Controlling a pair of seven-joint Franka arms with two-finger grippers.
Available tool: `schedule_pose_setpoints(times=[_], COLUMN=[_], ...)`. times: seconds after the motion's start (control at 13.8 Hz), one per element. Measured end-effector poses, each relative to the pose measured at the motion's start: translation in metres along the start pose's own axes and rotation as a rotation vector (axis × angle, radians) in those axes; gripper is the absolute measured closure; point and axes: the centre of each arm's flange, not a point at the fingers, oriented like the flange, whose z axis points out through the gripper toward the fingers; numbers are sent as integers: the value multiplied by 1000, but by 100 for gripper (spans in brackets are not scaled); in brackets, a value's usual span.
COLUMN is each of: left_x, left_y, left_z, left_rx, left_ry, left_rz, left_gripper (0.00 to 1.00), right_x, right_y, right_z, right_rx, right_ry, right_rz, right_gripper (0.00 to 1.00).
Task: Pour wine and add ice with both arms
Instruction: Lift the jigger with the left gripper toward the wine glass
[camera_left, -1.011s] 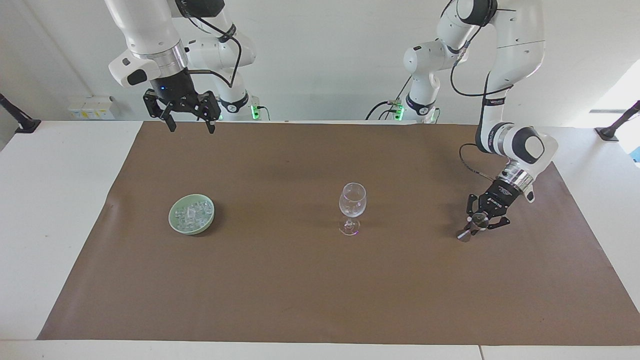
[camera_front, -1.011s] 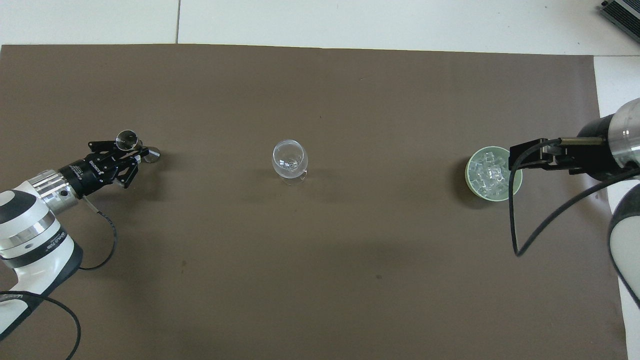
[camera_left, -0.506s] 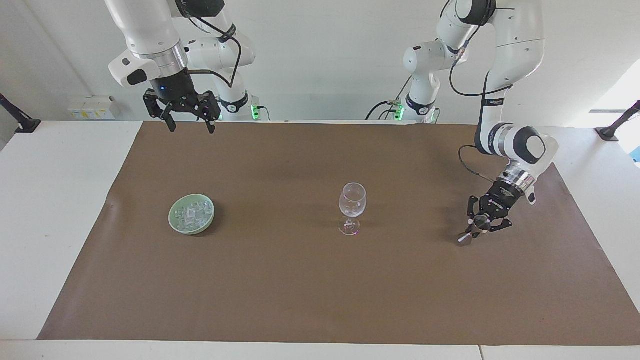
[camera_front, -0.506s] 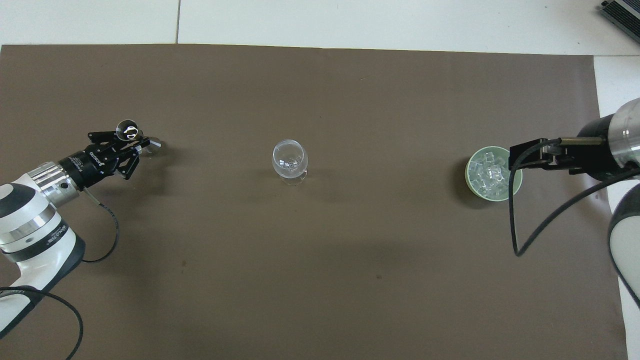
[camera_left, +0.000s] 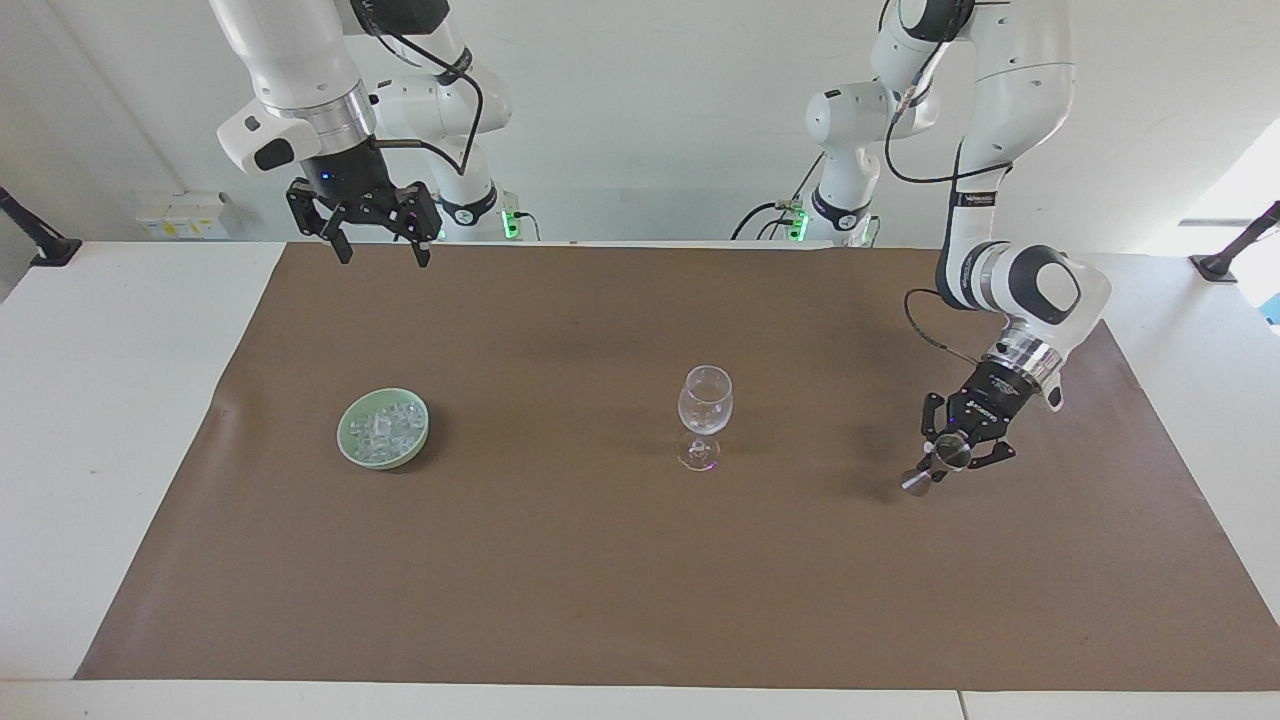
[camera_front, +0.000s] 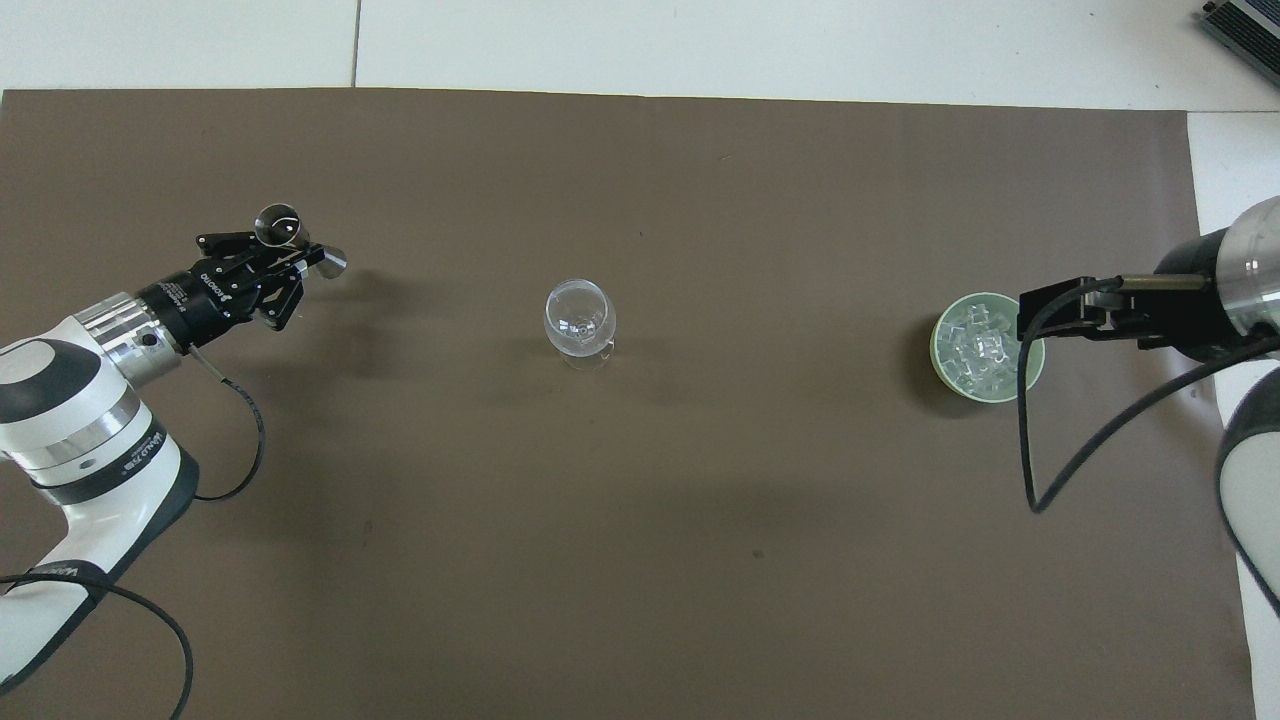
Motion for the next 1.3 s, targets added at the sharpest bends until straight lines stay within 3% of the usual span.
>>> schedule_pose_setpoints(times=[0.36,0.72,1.3], left_x=[-44,-83,-109], left_y=[-44,-82,-133], left_z=[25,41,72], left_rx=[-34,13,81], left_ry=[12,-16,-21], left_rz=[6,75,137], left_gripper=[78,78,78], right_x=[0,0,0], right_y=[0,0,0], right_z=[0,0,0], right_rx=[0,0,0], right_ry=[0,0,0], right_rz=[0,0,0], right_gripper=[0,0,0])
